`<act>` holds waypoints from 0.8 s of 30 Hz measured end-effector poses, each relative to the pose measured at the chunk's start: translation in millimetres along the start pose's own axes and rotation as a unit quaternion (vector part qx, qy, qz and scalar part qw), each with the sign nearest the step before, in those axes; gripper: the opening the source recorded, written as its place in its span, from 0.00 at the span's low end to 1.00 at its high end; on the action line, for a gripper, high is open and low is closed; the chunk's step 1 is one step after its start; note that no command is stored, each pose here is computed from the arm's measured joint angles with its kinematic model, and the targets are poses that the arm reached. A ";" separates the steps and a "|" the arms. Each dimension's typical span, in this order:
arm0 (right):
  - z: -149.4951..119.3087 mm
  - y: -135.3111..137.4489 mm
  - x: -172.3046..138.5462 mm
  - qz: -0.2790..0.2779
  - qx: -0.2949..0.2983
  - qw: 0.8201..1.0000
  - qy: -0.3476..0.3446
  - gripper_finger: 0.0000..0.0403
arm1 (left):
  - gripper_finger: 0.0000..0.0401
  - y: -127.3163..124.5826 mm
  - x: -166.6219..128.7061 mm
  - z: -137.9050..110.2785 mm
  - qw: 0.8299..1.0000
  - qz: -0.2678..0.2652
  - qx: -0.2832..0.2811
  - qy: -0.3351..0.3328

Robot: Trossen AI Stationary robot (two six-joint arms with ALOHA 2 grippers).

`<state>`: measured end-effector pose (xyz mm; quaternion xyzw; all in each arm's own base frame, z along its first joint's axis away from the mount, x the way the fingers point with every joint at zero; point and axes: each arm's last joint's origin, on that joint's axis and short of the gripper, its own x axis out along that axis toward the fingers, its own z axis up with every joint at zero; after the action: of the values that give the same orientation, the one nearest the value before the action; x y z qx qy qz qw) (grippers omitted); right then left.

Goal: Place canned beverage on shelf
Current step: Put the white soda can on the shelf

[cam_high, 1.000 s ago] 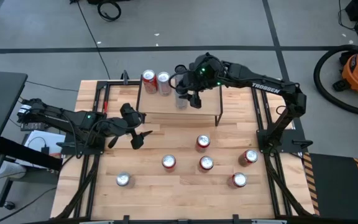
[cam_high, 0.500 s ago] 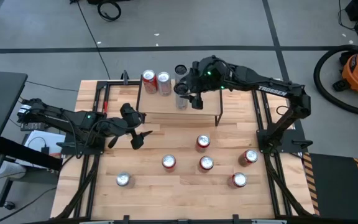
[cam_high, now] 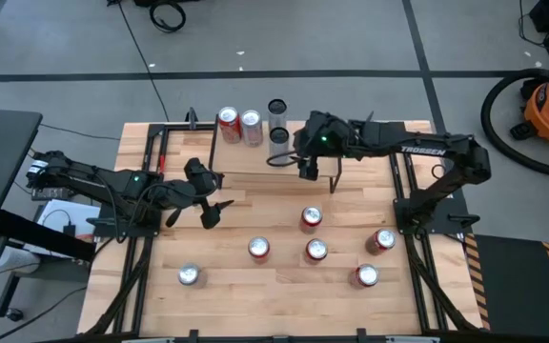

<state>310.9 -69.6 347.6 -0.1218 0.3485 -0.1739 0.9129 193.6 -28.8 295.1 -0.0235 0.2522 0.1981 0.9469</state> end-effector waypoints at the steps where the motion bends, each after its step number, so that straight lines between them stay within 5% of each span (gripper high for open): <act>1: -3.7 0.2 1.2 -0.003 0.005 1.000 -0.009 0.81 | 0.97 0.0 0.0 0.0 1.000 0.000 0.000 0.000; 9: -34.5 -3.4 24.0 -0.019 0.030 0.999 -0.036 0.79 | 0.97 -0.1 0.0 0.4 1.000 0.000 -0.001 -0.002; 24: -41.7 -12.4 44.0 -0.016 0.040 0.998 -0.044 0.63 | 0.97 -0.1 0.1 0.2 1.000 0.000 -0.005 -0.001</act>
<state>310.3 -102.8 295.5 -0.0984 0.2986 -0.1972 0.9286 193.8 -28.8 295.2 -0.0285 0.2500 0.1994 0.9471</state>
